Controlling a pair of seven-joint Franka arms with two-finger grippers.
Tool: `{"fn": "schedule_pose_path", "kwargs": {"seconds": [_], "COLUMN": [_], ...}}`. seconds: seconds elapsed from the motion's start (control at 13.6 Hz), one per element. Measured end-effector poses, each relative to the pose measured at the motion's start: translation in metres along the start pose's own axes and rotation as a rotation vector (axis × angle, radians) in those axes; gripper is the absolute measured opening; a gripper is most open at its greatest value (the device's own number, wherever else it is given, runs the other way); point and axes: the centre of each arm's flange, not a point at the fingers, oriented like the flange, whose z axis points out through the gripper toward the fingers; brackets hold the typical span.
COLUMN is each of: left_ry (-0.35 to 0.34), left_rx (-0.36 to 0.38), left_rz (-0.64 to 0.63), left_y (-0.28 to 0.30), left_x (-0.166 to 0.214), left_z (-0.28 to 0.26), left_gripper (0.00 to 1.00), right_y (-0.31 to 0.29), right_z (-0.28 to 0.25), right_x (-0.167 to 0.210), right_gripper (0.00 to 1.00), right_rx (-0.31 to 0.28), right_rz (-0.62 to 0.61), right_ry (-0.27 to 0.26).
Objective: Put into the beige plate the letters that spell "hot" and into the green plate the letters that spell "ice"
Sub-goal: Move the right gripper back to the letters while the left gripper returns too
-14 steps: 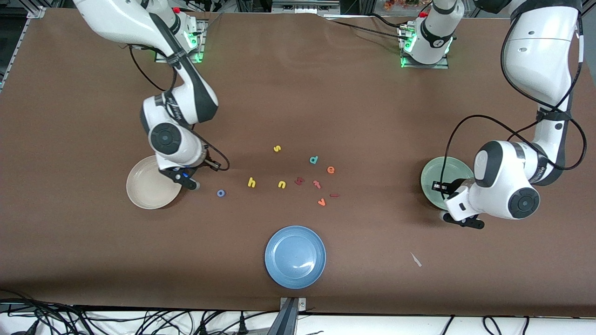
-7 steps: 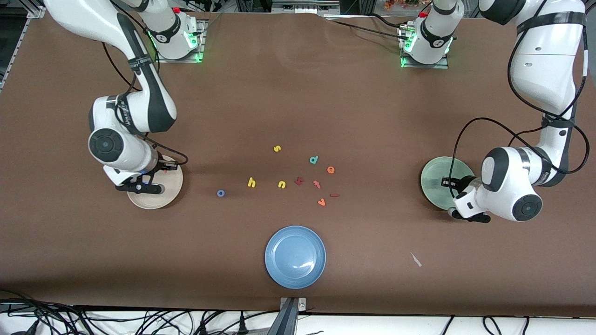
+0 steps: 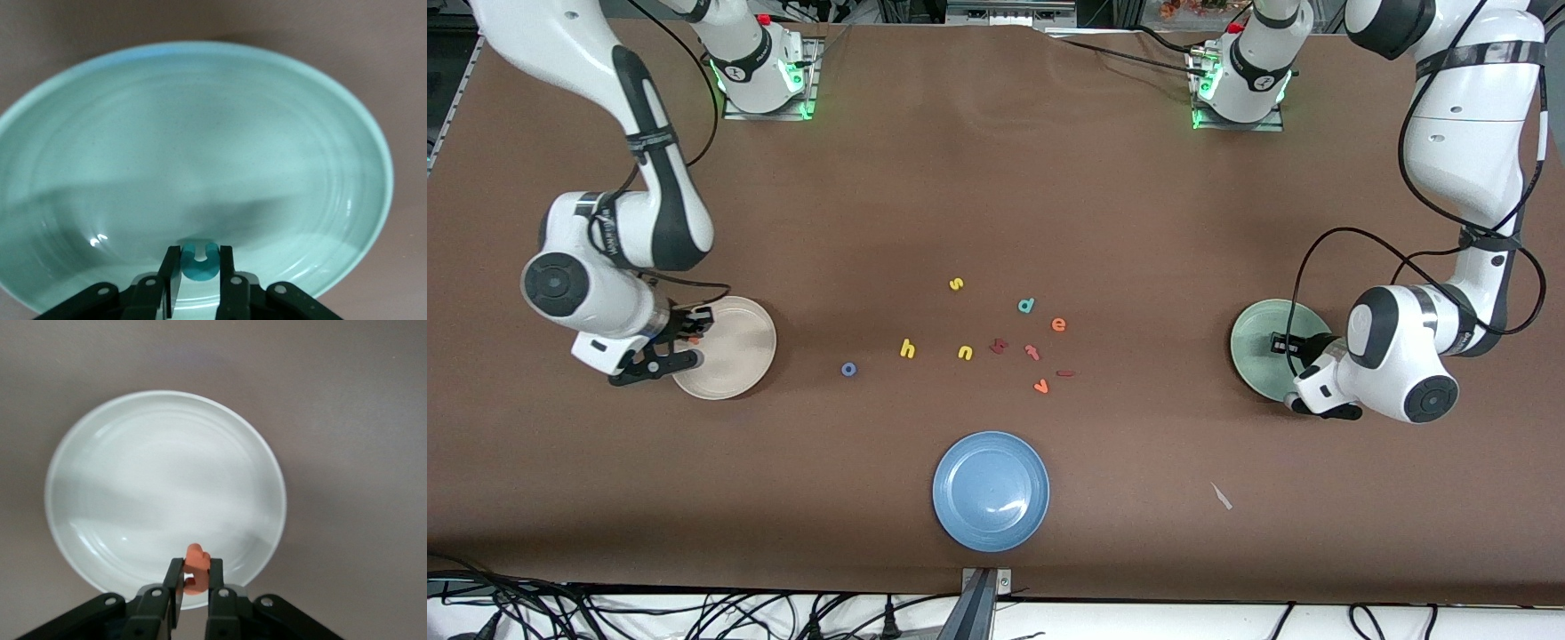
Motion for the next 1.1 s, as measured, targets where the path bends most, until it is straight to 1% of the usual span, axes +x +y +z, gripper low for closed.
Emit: {"fn": "schedule_pose_path", "kwargs": {"seconds": [0.15, 0.22, 0.29, 0.37, 0.44, 0.52, 0.59, 0.66, 0.74, 0.81, 0.88, 1.03, 1.1], "left_ry": [-0.001, -0.002, -0.006, -0.008, -0.007, -0.003, 0.007, 0.018, 0.030, 0.041, 0.052, 0.070, 0.096], "left_rx": [-0.002, -0.002, -0.002, 0.000, 0.011, 0.027, 0.047, 0.066, 0.082, 0.093, 0.102, 0.117, 0.122], "left_rz": [0.001, 0.004, 0.012, 0.026, 0.048, 0.068, 0.078, 0.076, 0.070, 0.066, 0.065, 0.079, 0.095], "left_y": [0.000, 0.002, 0.007, 0.017, 0.034, 0.055, 0.081, 0.106, 0.127, 0.145, 0.161, 0.190, 0.207], "left_x": [0.000, 0.000, 0.001, 0.001, 0.002, 0.002, 0.000, -0.002, -0.004, -0.006, -0.007, -0.007, -0.006], "left_z": [0.001, 0.001, 0.001, 0.000, -0.006, -0.015, -0.025, -0.033, -0.040, -0.045, -0.049, -0.052, -0.053], "left_gripper": [0.48, 0.59, 0.69, 0.80, 0.92, 1.00, 1.00, 1.00, 1.00, 1.00, 1.00, 1.00, 1.00], "right_y": [0.013, 0.012, 0.009, 0.007, 0.005, 0.003, 0.001, -0.002, -0.005, -0.010, -0.017, -0.041, -0.060], "right_z": [0.008, 0.009, 0.009, 0.009, 0.009, 0.009, 0.010, 0.011, 0.011, 0.011, 0.010, 0.005, 0.001], "right_x": [-0.004, -0.003, -0.002, -0.001, -0.001, -0.001, -0.001, -0.002, -0.003, -0.003, -0.002, 0.007, 0.013], "right_gripper": [0.19, 0.19, 0.25, 0.33, 0.44, 0.56, 0.67, 0.77, 0.89, 0.98, 1.00, 1.00, 1.00], "right_rx": [0.015, 0.017, 0.019, 0.026, 0.047, 0.076, 0.103, 0.131, 0.164, 0.191, 0.206, 0.217, 0.221], "right_rz": [-0.027, -0.030, -0.033, -0.031, -0.016, 0.005, 0.022, 0.039, 0.078, 0.131, 0.188, 0.333, 0.421], "right_ry": [0.004, 0.003, 0.003, 0.006, 0.012, 0.019, 0.017, 0.006, -0.004, -0.015, -0.024, -0.037, -0.045]}}
